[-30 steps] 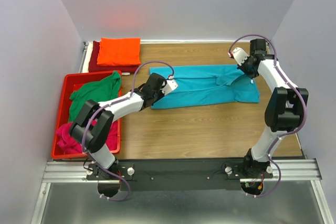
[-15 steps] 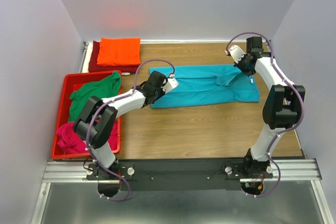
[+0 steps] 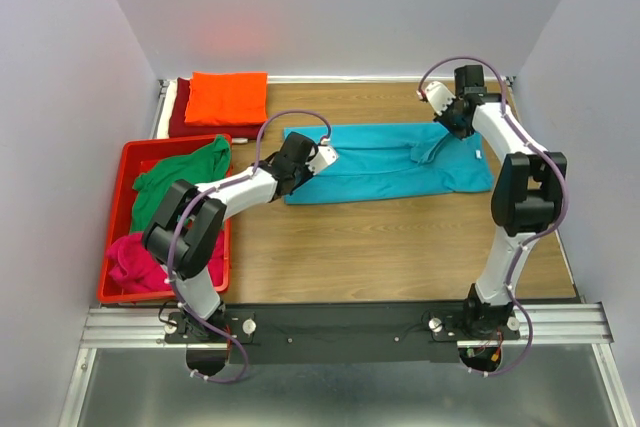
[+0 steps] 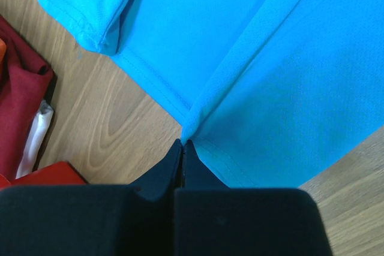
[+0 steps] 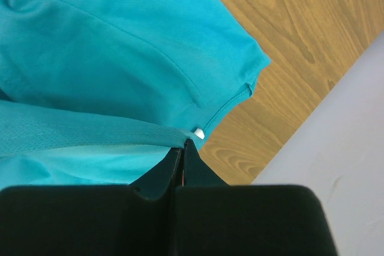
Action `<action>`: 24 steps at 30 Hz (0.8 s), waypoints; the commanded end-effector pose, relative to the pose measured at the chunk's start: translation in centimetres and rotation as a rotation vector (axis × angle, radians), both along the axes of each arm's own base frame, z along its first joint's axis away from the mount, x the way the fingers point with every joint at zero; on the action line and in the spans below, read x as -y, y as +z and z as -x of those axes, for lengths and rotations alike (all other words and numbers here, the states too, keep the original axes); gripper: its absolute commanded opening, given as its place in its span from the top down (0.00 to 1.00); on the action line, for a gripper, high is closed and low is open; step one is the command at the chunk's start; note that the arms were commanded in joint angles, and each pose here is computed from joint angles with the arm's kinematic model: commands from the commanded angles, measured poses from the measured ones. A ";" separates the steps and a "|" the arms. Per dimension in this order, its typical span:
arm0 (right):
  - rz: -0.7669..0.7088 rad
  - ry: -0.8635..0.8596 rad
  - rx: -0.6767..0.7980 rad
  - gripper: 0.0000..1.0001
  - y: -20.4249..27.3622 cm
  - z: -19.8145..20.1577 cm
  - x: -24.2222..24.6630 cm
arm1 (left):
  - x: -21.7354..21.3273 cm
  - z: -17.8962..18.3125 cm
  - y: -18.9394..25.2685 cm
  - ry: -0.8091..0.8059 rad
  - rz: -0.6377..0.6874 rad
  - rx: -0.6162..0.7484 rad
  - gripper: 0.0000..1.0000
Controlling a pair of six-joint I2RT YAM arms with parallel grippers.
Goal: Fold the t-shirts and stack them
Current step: Fold the tshirt
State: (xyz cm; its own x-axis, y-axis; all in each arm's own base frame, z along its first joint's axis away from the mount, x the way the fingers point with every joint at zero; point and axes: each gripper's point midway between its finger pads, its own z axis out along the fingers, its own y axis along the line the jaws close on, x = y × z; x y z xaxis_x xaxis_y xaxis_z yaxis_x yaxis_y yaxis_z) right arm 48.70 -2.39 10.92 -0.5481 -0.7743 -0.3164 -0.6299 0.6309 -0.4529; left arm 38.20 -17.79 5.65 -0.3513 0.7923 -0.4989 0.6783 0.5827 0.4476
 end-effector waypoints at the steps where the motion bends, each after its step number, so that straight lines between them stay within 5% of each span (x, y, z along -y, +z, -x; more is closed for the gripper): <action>1: 0.015 -0.054 0.025 0.96 0.3 -1.3 0.6 | 0.5 -1.4 1.0 0.013 0.028 0.030 1.00; 21: -0.043 -0.102 0.055 0.99 -0.3 -4.1 -0.9 | 0.3 -2.4 2.8 0.047 0.049 0.114 1.00; 24: -0.085 -0.132 0.053 0.84 -1.5 -5.0 -2.0 | 0.0 -2.6 2.6 0.087 0.049 0.121 1.00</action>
State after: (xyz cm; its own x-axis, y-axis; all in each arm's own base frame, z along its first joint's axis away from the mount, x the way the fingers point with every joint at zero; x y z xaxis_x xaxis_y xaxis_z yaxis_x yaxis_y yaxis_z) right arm 52.00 -1.98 10.53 -0.6074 -0.7059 -0.3643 -0.5475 0.7043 -0.4520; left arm 39.86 -18.38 7.20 -0.3334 0.7668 -0.5484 0.6325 0.6133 0.4730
